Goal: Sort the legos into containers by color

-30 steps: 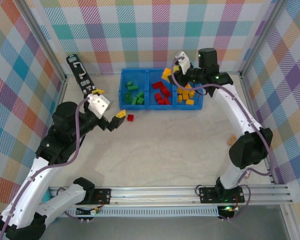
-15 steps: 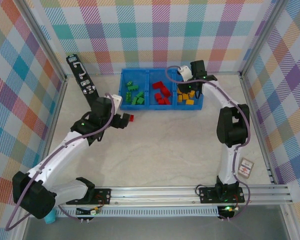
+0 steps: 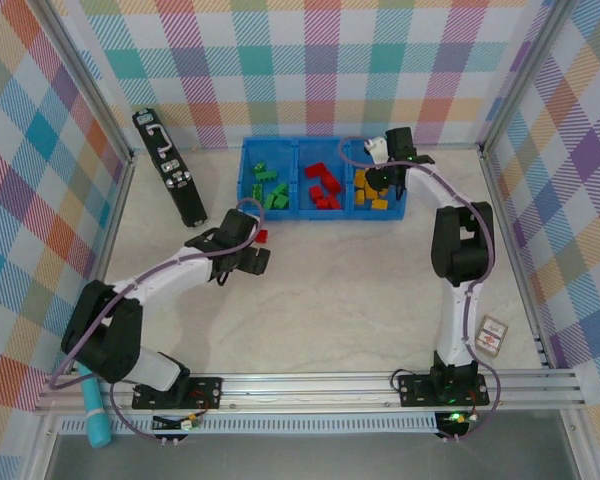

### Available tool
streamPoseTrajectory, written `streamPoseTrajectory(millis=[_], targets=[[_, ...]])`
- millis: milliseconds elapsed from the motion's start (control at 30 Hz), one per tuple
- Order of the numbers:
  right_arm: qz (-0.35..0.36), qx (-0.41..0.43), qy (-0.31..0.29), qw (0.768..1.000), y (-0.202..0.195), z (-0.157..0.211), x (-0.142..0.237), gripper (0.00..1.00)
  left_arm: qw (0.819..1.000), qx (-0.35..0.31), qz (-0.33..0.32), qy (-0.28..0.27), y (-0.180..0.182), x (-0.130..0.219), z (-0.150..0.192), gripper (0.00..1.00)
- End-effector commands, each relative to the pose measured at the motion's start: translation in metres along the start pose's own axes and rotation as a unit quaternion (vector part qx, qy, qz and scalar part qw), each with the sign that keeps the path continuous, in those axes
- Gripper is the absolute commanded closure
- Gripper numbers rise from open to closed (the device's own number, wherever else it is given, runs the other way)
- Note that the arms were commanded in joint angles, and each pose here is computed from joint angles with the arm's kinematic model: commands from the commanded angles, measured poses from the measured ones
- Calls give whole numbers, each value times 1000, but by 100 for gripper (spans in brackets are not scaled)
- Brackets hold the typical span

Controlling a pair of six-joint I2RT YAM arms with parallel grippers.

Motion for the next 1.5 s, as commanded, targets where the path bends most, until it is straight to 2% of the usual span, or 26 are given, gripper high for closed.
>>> streamPoseTrajectory(millis=[0,200,333,500,667,800,833,1167,1467], targets=[[12,-4,-14,1000,-10,-9,0,73,1000,8,7,-21,-13,-6,-18,7],[1,-10,-28,1000,-9,-16,3,65,1000,13,-20,-20,-14,-23,-26,8],[-8,-13,-51,999,-9,-28,17,63,999,21,-18,-37,-22,-36,-39,10],[-15,-9,-77,997,-9,-43,38,62,999,18,-26,-29,-30,-60,-49,14],[-17,-9,-98,995,-11,-55,60,62,999,24,-34,-10,-36,-80,-51,24],[-14,-10,-112,994,-12,-62,75,61,999,33,-42,4,-36,-91,-50,40],[-13,-11,-115,993,-13,-63,79,61,998,33,-50,22,-32,-93,-42,42],[-10,-19,-137,990,-13,-71,105,60,995,51,-62,52,-22,-95,-30,54],[-10,-19,-140,990,-11,-71,112,60,994,63,-72,46,-18,-97,-36,64]])
Point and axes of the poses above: each hand's point on the last joint's axis, 136 mm out from that joint toward the fingers, its own x axis back along the fingers, its own y axis along the line the jaws close on, z = x × y, the point moved 2 cm from there along x, back along the fingers, and after that the axes turned 14 degrees about x, right-handed, at the moved point
